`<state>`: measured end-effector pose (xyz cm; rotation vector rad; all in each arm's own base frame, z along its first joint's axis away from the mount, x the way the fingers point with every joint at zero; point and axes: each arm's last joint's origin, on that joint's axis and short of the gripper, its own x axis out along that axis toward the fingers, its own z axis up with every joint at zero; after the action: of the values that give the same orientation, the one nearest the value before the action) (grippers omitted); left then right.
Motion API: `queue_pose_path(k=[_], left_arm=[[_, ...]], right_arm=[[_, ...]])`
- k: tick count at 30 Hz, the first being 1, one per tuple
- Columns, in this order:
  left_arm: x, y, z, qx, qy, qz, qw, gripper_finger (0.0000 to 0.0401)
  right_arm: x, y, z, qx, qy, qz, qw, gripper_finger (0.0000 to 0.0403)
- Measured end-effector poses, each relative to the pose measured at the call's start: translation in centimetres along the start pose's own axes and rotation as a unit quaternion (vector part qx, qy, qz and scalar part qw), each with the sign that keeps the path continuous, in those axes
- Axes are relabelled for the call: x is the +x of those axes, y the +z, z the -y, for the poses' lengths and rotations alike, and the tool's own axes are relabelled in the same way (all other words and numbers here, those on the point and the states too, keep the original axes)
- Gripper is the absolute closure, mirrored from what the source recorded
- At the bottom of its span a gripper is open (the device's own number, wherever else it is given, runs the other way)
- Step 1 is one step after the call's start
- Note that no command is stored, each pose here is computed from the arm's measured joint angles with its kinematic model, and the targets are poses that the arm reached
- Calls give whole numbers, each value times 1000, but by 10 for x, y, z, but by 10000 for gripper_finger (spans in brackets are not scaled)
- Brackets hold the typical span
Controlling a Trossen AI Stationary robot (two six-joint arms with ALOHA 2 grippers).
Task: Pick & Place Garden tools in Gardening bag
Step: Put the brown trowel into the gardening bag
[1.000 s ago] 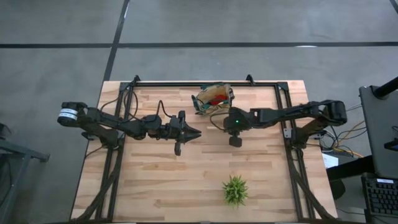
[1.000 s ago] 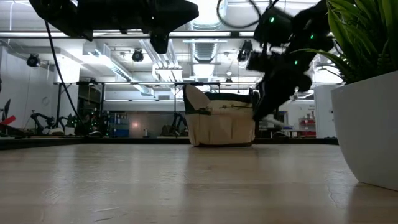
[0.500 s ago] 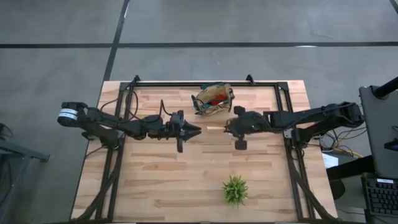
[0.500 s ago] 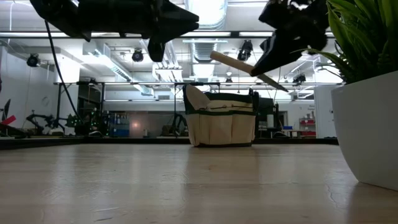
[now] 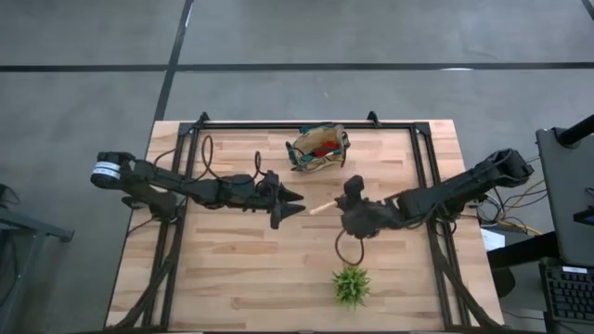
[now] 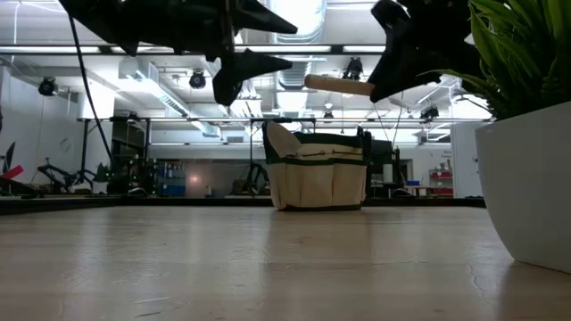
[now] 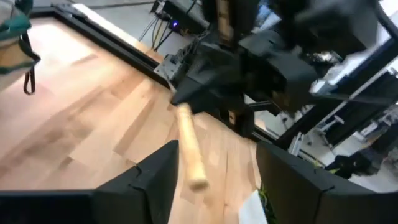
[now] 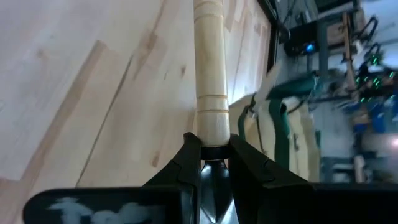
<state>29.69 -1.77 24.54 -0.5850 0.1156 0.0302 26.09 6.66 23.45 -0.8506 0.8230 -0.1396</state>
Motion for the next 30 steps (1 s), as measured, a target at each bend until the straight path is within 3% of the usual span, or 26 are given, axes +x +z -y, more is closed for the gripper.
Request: queue_pose_path(k=[8,15,21,30], left_arm=[[28,-15,-5,-34,-9,-50,998,176],[50,-28,-10,-46,-17,-87,995,176],[53,-30,-11,-48,-25,-98,994,182],[53,-31,-11,-46,-26,-102,993,234]], right_arm=[[7,33,-7,-81,-16,-40,996,361],[9,50,-1,-105,-21,-62,992,361],[12,50,-3,-156,-4,-91,984,361],[12,47,-6,-171,5,-97,981,361]])
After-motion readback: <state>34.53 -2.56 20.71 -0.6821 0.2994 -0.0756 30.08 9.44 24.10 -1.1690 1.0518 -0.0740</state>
